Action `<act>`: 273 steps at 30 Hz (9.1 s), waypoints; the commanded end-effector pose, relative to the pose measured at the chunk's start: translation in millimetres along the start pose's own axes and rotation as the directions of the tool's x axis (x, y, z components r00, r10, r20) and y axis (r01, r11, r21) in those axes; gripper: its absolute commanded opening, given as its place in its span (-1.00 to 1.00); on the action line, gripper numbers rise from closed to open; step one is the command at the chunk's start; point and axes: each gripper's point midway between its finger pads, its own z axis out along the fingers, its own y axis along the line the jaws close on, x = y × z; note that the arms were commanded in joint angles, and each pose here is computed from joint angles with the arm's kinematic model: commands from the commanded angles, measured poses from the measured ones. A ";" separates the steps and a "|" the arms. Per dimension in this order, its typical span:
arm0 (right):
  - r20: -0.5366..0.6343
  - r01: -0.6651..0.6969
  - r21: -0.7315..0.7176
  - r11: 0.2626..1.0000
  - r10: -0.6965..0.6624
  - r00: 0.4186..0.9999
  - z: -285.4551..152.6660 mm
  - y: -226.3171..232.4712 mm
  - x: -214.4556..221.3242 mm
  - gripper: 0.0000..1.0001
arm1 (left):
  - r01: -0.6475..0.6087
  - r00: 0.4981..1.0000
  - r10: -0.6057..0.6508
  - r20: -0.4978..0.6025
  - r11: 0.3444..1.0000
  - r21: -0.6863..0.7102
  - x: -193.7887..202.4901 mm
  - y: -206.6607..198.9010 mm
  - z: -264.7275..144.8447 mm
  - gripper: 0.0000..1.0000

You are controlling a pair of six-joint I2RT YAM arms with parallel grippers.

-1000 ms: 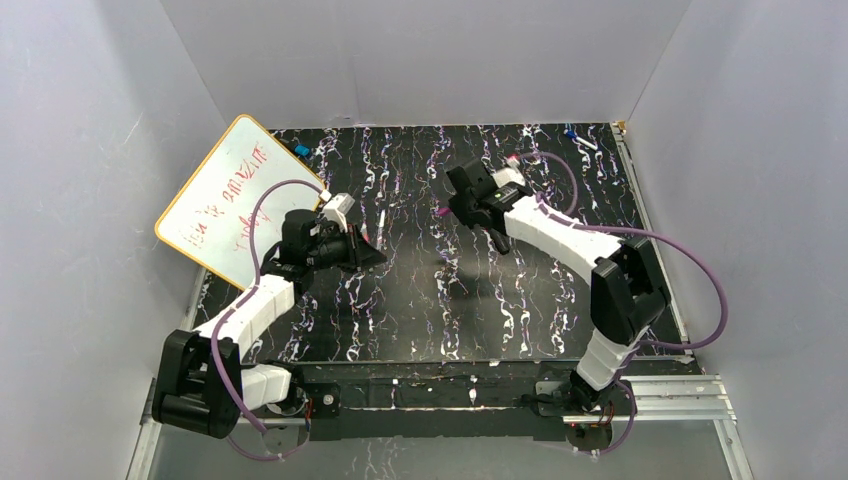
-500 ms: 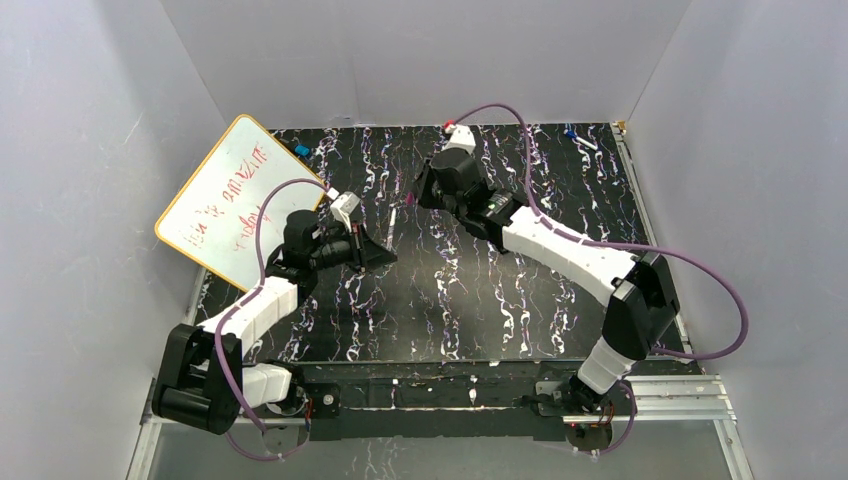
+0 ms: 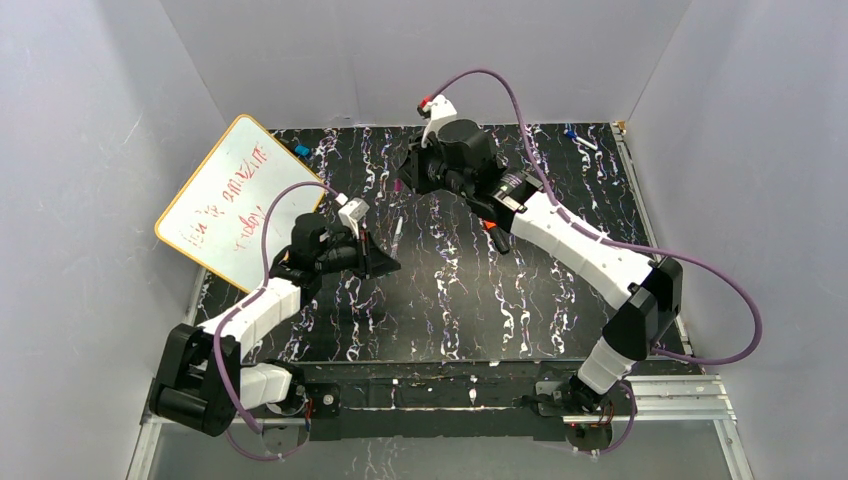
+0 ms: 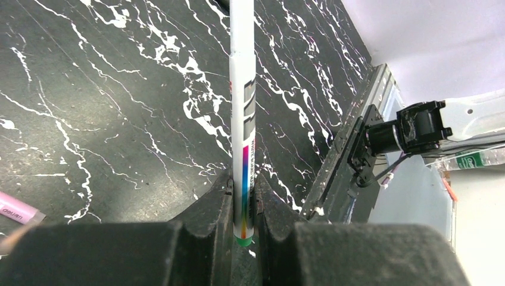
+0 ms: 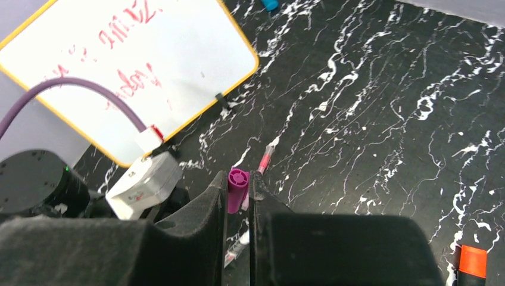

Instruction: Insert the pens into the pen caps

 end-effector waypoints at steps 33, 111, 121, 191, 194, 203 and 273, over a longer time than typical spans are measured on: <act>-0.067 -0.020 -0.137 0.990 0.011 0.998 6.4 7.5 13.6 -0.97 | -0.120 0.978 0.104 0.183 0.989 0.081 -34.1 -35.5 -14.4 -1.00; 0.208 0.132 -0.608 0.783 -0.004 0.978 -50.0 17.0 -30.7 0.65 | -0.277 0.955 0.234 0.182 0.925 0.261 -50.5 -48.8 5.8 -1.00; 0.203 0.173 -0.687 0.706 -0.041 0.978 -51.8 27.1 -19.3 0.55 | -0.270 0.959 0.228 0.165 0.913 0.304 -51.5 -57.7 9.1 -1.00; -0.183 -0.024 -0.686 0.727 -0.141 0.973 -26.6 28.2 144.8 -0.97 | -0.527 0.812 0.405 0.421 0.817 0.232 -207.7 -98.7 -27.1 -1.00; -0.204 -0.036 -0.696 0.717 -0.149 0.968 -25.1 34.4 154.1 -0.97 | -0.550 0.794 0.421 0.439 0.805 0.222 -215.0 -105.1 -30.8 -1.00; -0.280 -0.085 -0.698 0.711 -0.161 0.946 -29.6 40.7 187.8 -0.97 | -0.588 0.745 0.455 0.489 0.793 0.159 -234.4 -110.6 -41.6 -1.00; -0.278 -0.093 -0.650 0.754 -0.122 0.953 -29.6 42.9 220.4 -0.15 | -0.460 0.823 0.354 0.445 0.874 0.155 -195.8 -73.3 -42.3 -1.00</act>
